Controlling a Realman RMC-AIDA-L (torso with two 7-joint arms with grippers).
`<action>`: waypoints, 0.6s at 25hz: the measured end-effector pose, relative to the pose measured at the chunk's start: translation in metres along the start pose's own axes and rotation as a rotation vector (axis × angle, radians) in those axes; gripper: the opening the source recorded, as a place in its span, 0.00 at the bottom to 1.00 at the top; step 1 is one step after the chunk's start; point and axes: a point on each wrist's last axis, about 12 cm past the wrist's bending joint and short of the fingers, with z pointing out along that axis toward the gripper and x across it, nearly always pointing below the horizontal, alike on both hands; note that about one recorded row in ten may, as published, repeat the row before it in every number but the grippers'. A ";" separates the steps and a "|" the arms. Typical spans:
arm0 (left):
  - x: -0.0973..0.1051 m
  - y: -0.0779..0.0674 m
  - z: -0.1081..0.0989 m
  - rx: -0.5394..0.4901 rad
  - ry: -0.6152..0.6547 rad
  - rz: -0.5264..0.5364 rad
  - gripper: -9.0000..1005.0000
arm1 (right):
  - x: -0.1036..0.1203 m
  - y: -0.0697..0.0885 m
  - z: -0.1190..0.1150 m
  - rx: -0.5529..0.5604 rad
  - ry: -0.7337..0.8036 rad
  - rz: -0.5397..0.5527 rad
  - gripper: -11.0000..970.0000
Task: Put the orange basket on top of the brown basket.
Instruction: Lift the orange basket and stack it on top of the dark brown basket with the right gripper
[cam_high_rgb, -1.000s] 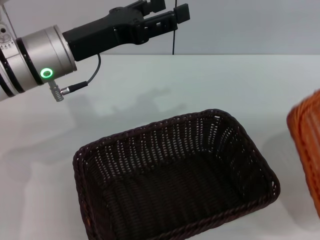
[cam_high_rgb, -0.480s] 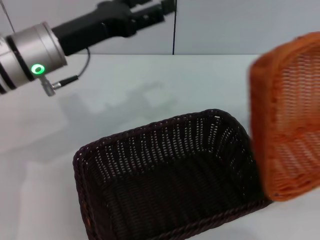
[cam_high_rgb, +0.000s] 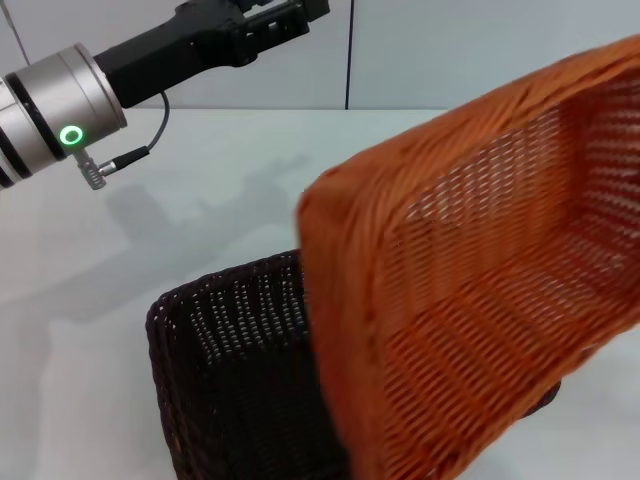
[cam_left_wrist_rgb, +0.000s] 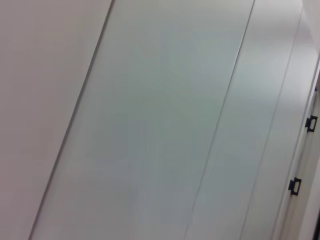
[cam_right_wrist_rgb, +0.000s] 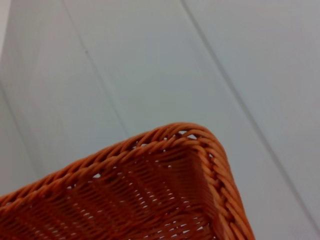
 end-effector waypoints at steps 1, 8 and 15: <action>0.000 0.001 0.000 -0.006 -0.003 -0.003 0.86 | 0.006 0.003 0.004 -0.008 0.000 0.009 0.23; 0.000 0.004 0.001 -0.015 -0.007 -0.011 0.86 | 0.041 0.017 0.014 -0.034 0.006 0.057 0.24; 0.006 0.005 0.003 -0.019 0.002 -0.013 0.86 | 0.075 0.020 0.018 0.053 0.054 0.109 0.25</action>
